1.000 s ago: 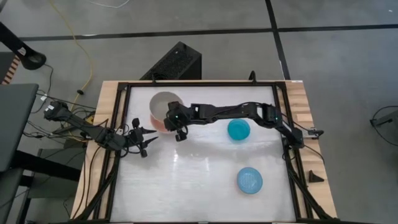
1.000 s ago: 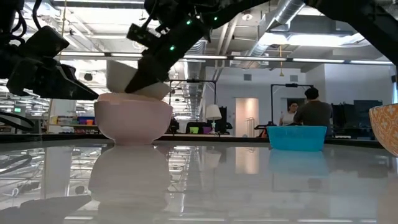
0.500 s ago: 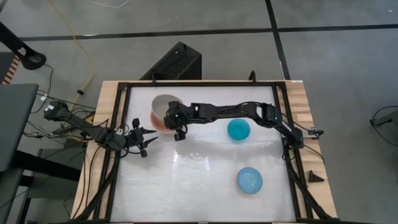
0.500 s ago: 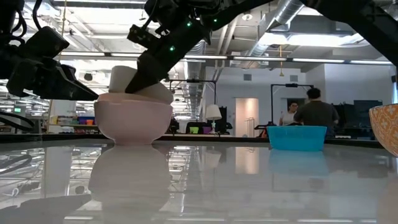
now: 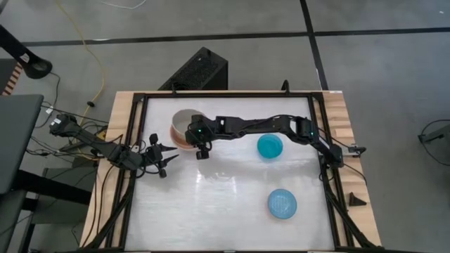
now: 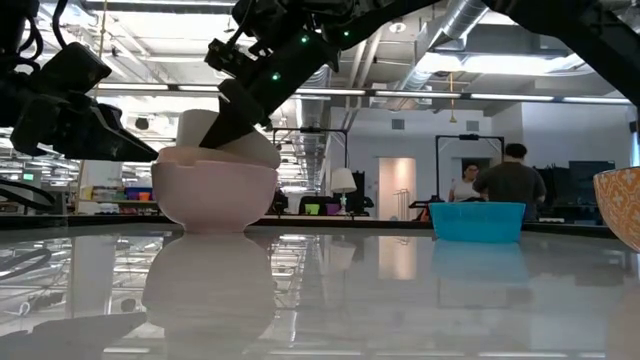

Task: Nest bowls inside each other
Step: Stack the gray bowl into the light orange bowl

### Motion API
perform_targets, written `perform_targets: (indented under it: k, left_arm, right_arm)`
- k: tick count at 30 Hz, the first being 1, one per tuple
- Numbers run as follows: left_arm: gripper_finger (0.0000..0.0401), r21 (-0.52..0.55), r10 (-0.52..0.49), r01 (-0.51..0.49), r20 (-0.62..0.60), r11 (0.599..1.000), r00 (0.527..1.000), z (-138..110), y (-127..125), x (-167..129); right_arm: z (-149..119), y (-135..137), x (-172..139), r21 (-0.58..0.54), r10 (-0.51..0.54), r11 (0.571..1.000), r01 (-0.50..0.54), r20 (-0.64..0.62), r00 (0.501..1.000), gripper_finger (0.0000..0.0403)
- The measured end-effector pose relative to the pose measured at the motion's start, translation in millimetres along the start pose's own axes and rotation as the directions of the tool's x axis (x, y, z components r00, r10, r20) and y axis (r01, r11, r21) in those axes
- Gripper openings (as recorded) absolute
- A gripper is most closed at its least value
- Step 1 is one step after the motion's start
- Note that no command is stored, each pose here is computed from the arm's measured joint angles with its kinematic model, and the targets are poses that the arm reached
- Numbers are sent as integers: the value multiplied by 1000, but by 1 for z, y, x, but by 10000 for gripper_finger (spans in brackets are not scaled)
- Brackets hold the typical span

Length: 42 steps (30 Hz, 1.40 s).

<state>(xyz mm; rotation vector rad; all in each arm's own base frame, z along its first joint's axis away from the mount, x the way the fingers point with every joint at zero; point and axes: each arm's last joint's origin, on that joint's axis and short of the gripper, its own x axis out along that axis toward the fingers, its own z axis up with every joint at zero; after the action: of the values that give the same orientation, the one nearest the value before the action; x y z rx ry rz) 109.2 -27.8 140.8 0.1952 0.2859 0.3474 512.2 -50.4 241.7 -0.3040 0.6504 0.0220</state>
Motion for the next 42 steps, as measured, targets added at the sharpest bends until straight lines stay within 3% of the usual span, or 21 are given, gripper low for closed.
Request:
perform_targets:
  k: [10, 19, 23, 29, 37, 39, 42]
  left_arm:
    - [125, 0, 0, 0, 0, 1000, 1000, 0, 0, 0]
    - [126, 0, 0, 0, 0, 1000, 1000, 0, 0, 0]
    - [125, 0, 0, 0, 0, 1000, 1000, 0, 0, 0]
    - [125, 0, 0, 0, 0, 1000, 1000, 0, 0, 0]
    - [125, 0, 0, 0, 0, 1000, 1000, 0, 0, 0]
    - [125, 0, 0, 0, 0, 1000, 1000, 0, 0, 0]
    - [125, 0, 0, 0, 0, 1000, 1000, 0, 0, 0]
  right_arm:
    - [0, 3, -2, -22, 7, 1000, -8, -15, 1000, 91]
    - [8, -5, -12, -17, 3, 1000, -3, -30, 1000, 219]
    - [20, -8, -23, -24, 8, 1000, -9, -43, 999, 257]
    - [40, -9, -49, 2, 31, 1000, -31, -90, 995, 265]
    - [28, 12, -58, 130, 125, 987, -90, -299, 946, 265]
    - [32, 22, -52, 123, 64, 992, -30, -285, 956, 265]
    - [42, 37, -47, 67, -133, 986, 156, -259, 957, 265]
